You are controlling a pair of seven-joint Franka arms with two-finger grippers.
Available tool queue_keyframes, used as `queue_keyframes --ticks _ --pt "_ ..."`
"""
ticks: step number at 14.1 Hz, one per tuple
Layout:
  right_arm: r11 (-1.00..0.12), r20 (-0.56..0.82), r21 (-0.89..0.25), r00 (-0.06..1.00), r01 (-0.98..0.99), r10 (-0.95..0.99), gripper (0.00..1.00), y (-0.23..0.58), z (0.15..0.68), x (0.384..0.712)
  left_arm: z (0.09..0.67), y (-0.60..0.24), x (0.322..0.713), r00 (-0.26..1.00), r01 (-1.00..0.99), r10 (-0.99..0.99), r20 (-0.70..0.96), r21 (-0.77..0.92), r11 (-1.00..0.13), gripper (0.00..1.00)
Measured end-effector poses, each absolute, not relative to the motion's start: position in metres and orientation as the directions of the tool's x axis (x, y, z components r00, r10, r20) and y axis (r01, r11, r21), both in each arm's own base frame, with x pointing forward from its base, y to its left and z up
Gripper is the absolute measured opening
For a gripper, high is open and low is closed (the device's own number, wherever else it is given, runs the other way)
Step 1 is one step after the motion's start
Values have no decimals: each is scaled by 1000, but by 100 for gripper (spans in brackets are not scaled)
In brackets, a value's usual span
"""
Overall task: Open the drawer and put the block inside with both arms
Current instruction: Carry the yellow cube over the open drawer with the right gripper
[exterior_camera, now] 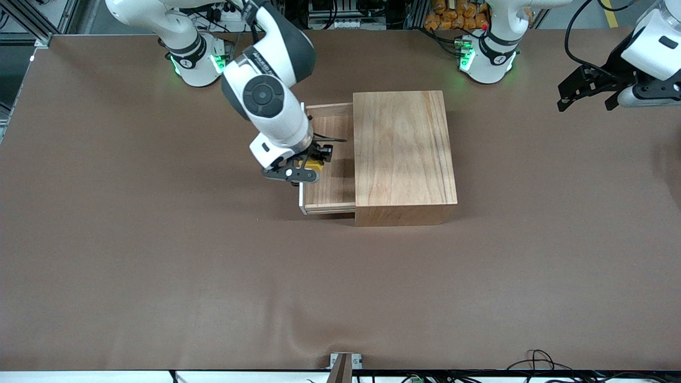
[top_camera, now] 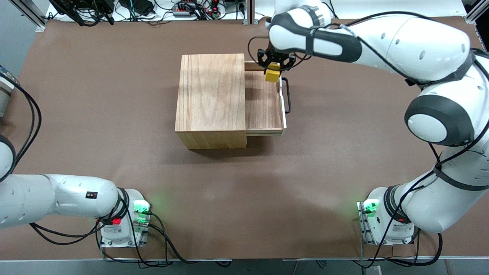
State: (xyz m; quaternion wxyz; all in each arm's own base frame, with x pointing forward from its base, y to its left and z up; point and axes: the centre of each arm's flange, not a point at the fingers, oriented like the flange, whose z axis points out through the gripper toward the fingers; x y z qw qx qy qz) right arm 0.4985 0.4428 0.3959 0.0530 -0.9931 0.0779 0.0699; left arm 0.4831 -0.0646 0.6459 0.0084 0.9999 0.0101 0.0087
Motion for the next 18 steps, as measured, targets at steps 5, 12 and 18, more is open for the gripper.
queue_keyframes --ticks 5,12,18 --pt "-991 -101 -60 989 -116 -110 56 469 359 487 646 -64 483 1000 13 13 17 17 -1000 100" --pt "-992 -83 -68 992 -102 -96 56 479 321 476 646 -57 484 1000 9 9 16 16 -1000 100" --pt "-993 -80 -61 992 -103 -98 92 479 317 476 646 -57 484 1000 9 9 16 16 -1000 100"
